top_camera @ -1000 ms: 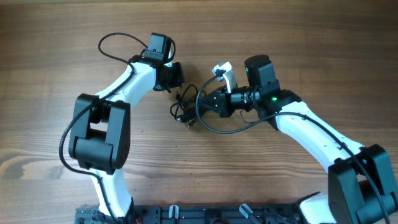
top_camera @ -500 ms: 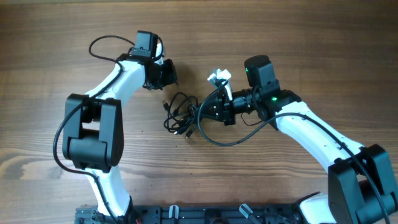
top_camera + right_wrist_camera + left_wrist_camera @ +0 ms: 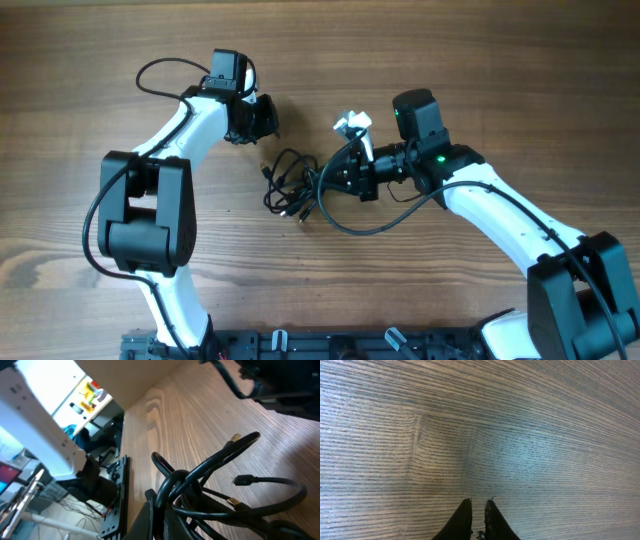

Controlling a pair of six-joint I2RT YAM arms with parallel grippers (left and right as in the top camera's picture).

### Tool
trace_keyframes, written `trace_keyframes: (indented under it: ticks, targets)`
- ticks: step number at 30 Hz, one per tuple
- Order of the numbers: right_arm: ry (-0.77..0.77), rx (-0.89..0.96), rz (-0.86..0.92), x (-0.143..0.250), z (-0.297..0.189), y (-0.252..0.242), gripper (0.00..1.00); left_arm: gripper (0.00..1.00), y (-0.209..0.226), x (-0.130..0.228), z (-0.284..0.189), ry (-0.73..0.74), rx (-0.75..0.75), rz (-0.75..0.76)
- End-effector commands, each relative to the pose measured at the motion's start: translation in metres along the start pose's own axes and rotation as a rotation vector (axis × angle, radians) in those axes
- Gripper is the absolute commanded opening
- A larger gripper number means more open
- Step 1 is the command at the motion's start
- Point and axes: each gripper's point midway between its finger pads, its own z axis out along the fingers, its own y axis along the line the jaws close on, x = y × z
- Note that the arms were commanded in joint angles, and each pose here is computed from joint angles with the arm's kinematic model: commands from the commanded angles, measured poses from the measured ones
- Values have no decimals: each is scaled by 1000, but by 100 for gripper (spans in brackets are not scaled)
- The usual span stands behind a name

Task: Untangle cables

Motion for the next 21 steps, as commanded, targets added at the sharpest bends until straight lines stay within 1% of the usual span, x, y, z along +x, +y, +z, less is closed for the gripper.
trace_keyframes:
  ticks: [1,4,8,12,17,21]
  targets:
    - [-4,64,50,-5,1,-11,4,12,7,2,3,4,-22,-9]
    - [-15,91,102,-8,0,-16,6,13,7,2,3,4,-22,-9]
    - [-56,158,201,-17,-1,-28,5,13,7,2,3,4,-22,-9]
    - [-93,153,242,-27,-2,-28,4,13,7,2,3,4,-22,-9]
    - [-161,290,414,-32,-8,-53,4,14,7,2,3,3,-22,-10]
    - [-188,331,479,-33,-11,-61,4,14,7,2,3,3,-22,-10]
